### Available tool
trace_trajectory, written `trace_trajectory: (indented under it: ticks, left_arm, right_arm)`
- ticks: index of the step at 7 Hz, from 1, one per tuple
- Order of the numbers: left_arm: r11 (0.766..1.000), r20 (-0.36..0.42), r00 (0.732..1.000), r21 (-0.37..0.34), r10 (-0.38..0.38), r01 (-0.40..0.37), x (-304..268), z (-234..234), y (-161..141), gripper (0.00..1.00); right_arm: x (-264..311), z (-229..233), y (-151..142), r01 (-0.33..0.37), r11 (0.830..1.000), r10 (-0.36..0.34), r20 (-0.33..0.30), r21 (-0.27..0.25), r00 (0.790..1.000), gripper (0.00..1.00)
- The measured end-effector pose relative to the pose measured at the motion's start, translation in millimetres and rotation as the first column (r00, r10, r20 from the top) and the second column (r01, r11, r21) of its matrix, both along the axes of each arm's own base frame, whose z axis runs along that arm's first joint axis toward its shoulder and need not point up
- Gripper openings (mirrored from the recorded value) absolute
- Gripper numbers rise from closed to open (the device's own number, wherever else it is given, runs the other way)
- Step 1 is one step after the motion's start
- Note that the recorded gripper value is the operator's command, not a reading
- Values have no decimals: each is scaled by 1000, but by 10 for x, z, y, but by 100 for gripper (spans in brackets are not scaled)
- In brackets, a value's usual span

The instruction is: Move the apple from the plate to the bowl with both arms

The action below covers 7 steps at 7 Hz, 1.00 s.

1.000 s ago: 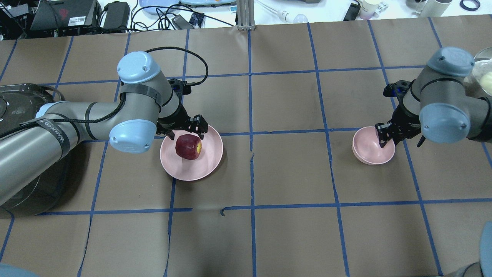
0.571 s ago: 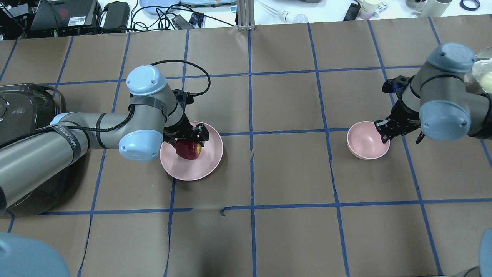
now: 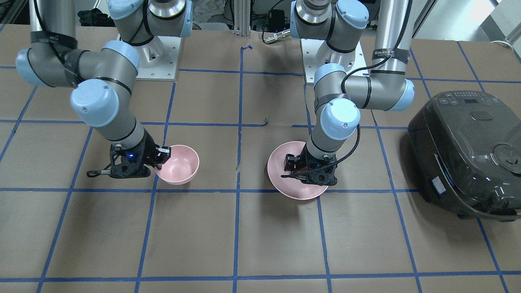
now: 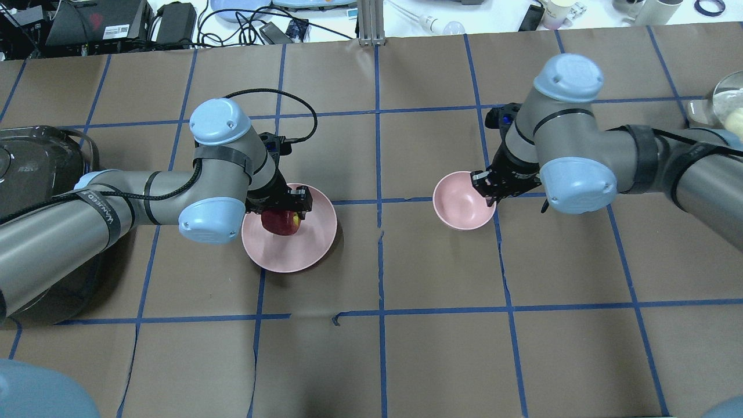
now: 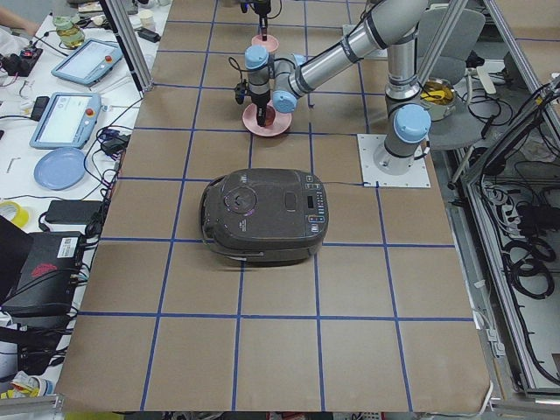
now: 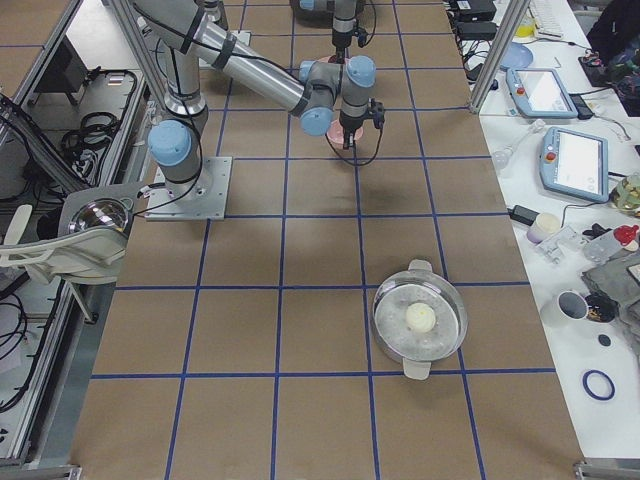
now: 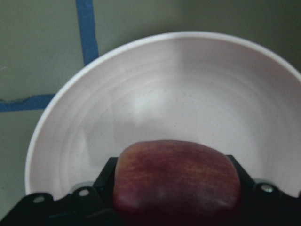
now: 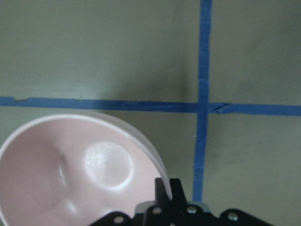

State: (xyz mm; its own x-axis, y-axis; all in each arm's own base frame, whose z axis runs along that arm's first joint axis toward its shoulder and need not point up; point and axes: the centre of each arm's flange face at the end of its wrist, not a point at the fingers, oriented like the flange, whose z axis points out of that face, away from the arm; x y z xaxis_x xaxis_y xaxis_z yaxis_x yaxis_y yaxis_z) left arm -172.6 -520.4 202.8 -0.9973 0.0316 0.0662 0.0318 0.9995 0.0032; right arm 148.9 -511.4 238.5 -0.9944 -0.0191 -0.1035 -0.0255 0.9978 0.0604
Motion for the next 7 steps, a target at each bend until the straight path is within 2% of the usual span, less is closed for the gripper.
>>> trace_trajectory:
  ticks: [1, 2, 4, 5, 6, 7]
  left_arm:
    - [999, -3, 1000, -28, 17, -17, -21, 190, -73, 18]
    - [997, -12, 998, -42, 56, -57, -76, 337, -138, 19]
    - [990, -51, 991, -64, 124, -127, -367, 542, -181, 20]
    - [984, -74, 985, -71, 159, -164, -586, 632, -192, 19]
    - [977, -91, 977, -75, 193, -200, -869, 694, -167, 18]
    - [974, -100, 973, -71, 206, -214, -1132, 704, -99, 19]
  right_arm:
    - [193, -100, 130, 14, 1000, -14, 0, 26, 1000, 0]
    - [263, -199, 221, 18, 999, -17, -5, 46, 1000, 99]
    - [289, -214, 243, 19, 999, -18, -14, 44, 1000, 100]
    - [294, -58, 132, 23, 1000, -23, -15, 11, 1000, 100]
    - [300, 269, -62, 29, 999, -29, -22, -32, 999, 100]
    - [296, 675, -209, 33, 998, -35, -36, -53, 999, 100]
